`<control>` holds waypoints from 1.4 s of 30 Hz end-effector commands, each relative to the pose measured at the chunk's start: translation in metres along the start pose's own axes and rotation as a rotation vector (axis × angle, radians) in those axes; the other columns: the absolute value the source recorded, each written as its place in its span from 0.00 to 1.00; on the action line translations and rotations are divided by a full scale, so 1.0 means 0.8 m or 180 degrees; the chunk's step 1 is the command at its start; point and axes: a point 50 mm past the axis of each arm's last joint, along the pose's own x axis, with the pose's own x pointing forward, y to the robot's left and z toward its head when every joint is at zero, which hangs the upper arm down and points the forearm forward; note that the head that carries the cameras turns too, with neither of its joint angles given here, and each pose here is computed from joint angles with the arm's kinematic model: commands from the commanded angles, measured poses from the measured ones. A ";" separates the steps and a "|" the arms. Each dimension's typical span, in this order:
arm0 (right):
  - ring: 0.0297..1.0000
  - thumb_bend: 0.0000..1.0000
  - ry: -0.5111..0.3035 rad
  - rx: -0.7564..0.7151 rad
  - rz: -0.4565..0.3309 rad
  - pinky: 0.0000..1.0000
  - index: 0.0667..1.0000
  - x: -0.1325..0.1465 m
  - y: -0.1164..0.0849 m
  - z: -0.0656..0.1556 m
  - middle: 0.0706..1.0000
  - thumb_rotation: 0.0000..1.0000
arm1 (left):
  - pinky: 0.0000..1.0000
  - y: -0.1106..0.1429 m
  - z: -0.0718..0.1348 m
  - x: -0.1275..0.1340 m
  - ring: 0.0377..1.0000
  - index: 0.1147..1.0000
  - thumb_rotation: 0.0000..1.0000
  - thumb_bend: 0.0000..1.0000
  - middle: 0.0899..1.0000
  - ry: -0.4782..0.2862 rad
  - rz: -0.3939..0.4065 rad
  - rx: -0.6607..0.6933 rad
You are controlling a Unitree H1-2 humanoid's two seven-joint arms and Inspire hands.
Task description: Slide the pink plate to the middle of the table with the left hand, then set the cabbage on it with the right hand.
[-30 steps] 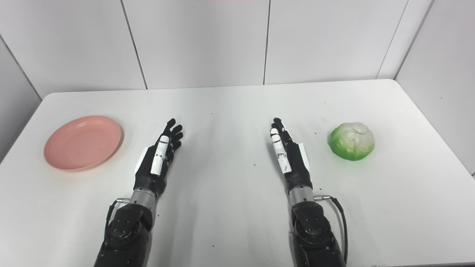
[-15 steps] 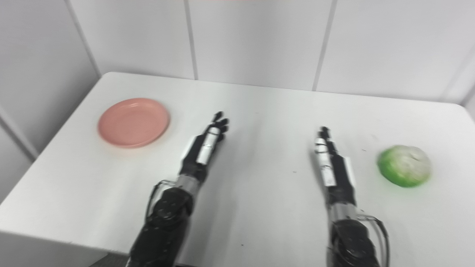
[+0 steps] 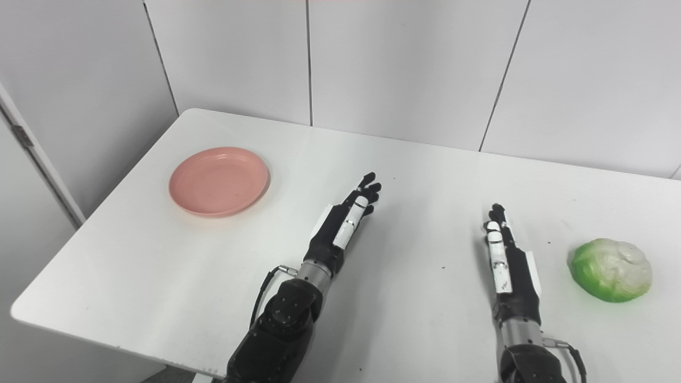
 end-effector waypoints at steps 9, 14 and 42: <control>0.97 0.10 -0.0029 -0.0025 -0.0054 1.00 0.97 -0.008 -0.009 -0.009 0.98 1.00 | 0.95 0.004 -0.018 -0.014 0.94 0.92 1.00 0.47 0.93 0.0082 0.0031 0.0019; 0.97 0.09 -0.0035 -0.0027 -0.0046 1.00 0.97 -0.008 -0.009 -0.010 0.98 1.00 | 0.97 0.009 -0.007 -0.011 0.94 0.93 1.00 0.47 0.93 0.0021 0.0027 -0.0007; 0.97 0.12 0.0036 -0.0060 -0.0099 1.00 0.97 -0.007 -0.021 -0.009 0.98 1.00 | 0.95 0.061 0.162 -0.039 0.94 0.93 1.00 0.45 0.94 -0.1220 0.0253 -0.0353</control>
